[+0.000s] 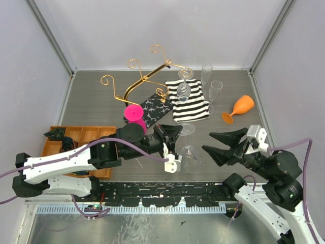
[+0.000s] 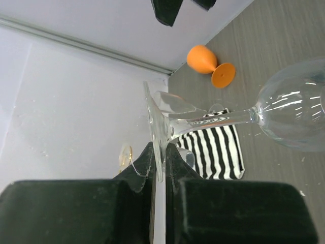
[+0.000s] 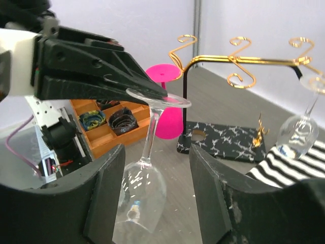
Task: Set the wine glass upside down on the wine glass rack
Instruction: Turn the wine glass upside down at the wine rack.
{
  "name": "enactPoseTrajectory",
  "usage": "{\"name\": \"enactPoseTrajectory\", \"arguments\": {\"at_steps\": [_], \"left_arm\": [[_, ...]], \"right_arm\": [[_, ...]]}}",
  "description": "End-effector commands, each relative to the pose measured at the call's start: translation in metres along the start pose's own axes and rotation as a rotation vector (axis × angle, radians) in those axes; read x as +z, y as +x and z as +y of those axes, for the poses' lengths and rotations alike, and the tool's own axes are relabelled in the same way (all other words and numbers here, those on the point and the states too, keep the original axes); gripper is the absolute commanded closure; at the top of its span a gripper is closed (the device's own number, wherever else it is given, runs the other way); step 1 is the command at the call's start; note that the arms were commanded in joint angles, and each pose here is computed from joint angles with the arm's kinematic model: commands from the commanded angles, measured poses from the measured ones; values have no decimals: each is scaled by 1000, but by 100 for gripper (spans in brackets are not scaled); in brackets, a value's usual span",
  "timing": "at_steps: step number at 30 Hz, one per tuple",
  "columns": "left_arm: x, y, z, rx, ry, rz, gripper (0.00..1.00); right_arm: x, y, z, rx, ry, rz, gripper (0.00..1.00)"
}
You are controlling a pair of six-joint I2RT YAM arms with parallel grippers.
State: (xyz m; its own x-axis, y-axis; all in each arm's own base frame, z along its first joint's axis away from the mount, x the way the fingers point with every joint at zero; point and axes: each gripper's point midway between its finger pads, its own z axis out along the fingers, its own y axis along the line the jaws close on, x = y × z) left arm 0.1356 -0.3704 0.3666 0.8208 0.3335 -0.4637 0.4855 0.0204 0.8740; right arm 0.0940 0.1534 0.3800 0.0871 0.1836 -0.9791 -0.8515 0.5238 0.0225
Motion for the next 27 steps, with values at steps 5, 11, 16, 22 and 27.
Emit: {"name": "enactPoseTrajectory", "arguments": {"at_steps": [5, 11, 16, 22, 27], "left_arm": [[-1, -17, 36, 83, -81, -5, 100], [2, -28, 25, 97, -25, -54, 100], [6, -40, 12, 90, 35, -110, 100], [14, -50, -1, 97, 92, -141, 100], [18, -56, -14, 113, 140, -153, 100]], "right_arm": [[10, 1, -28, 139, 172, 76, 42], [1, -12, -7, -252, -18, 19, 37], [-12, -15, 24, -622, -216, -124, 35], [-9, -4, 38, -823, -368, -122, 36], [-1, 4, 28, -908, -403, -12, 40]]}}
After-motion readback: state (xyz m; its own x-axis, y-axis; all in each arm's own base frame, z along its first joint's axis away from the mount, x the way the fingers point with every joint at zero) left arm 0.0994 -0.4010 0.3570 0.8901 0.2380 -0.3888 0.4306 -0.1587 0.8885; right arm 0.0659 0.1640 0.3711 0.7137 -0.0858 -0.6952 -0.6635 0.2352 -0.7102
